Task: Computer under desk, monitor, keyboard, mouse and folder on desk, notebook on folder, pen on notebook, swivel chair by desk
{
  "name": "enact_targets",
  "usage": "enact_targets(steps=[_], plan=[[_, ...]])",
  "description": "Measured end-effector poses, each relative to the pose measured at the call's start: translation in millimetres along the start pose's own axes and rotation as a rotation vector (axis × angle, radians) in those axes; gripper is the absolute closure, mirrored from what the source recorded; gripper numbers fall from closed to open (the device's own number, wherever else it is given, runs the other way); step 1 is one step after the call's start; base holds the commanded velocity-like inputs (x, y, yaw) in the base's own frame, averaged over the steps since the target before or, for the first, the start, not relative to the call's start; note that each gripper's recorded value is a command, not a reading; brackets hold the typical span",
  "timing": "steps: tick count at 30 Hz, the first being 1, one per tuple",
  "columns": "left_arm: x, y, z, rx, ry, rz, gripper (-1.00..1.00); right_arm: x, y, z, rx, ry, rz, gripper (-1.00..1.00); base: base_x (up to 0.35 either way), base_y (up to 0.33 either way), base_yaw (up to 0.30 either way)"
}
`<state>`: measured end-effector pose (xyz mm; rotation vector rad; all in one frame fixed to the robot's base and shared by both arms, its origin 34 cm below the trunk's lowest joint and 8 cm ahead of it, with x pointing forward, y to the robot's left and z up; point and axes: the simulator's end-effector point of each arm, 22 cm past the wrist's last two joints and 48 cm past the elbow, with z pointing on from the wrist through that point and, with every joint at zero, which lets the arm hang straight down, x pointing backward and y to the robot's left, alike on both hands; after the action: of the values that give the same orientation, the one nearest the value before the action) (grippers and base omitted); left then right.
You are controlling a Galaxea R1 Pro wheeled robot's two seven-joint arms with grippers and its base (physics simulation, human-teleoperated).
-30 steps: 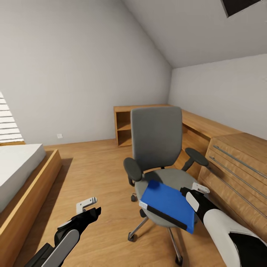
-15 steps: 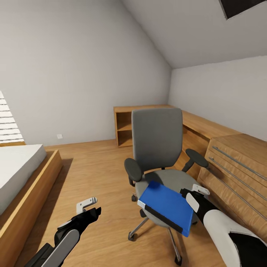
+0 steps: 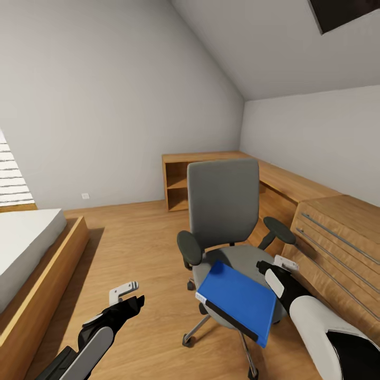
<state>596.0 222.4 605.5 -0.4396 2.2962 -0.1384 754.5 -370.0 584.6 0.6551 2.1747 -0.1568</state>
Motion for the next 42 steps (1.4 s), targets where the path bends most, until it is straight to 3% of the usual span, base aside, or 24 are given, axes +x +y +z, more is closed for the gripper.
enact_targets(steps=[11,19,29,30,31,34,42], plan=[[-18,-6,-12.3,-0.002,0.002,0.001,-1.0,-24,27,-17.8,-0.034,-0.014,0.01,-1.0,0.0,0.0,0.0],[-30,-10,-21.4,-0.003,0.001,0.002,-1.0,-61,57,-44.0,-0.094,-0.094,0.038,-1.0,0.0,0.0,0.0],[-39,-12,-27.2,-0.005,-0.001,0.003,-1.0,-74,44,-116.5,-0.183,-0.187,0.038,-1.0,0.0,0.0,0.0],[-39,-12,-27.2,-0.005,-0.001,0.003,-1.0,-75,44,-121.1,-0.192,-0.192,0.045,-1.0,0.0,0.0,0.0],[-39,-12,-27.3,-0.005,-0.001,0.003,-1.0,-76,49,-135.3,-0.233,-0.196,0.092,-1.0,0.0,0.0,0.0],[-39,-12,-27.2,-0.004,0.0,0.003,-1.0,-75,55,-142.8,-0.271,-0.183,0.142,-1.0,0.0,0.0,0.0],[-38,-13,-27.1,-0.002,0.0,0.004,-1.0,-65,65,-153.7,-0.333,-0.14,0.219,-1.0,-0.043,0.083,-0.082]])
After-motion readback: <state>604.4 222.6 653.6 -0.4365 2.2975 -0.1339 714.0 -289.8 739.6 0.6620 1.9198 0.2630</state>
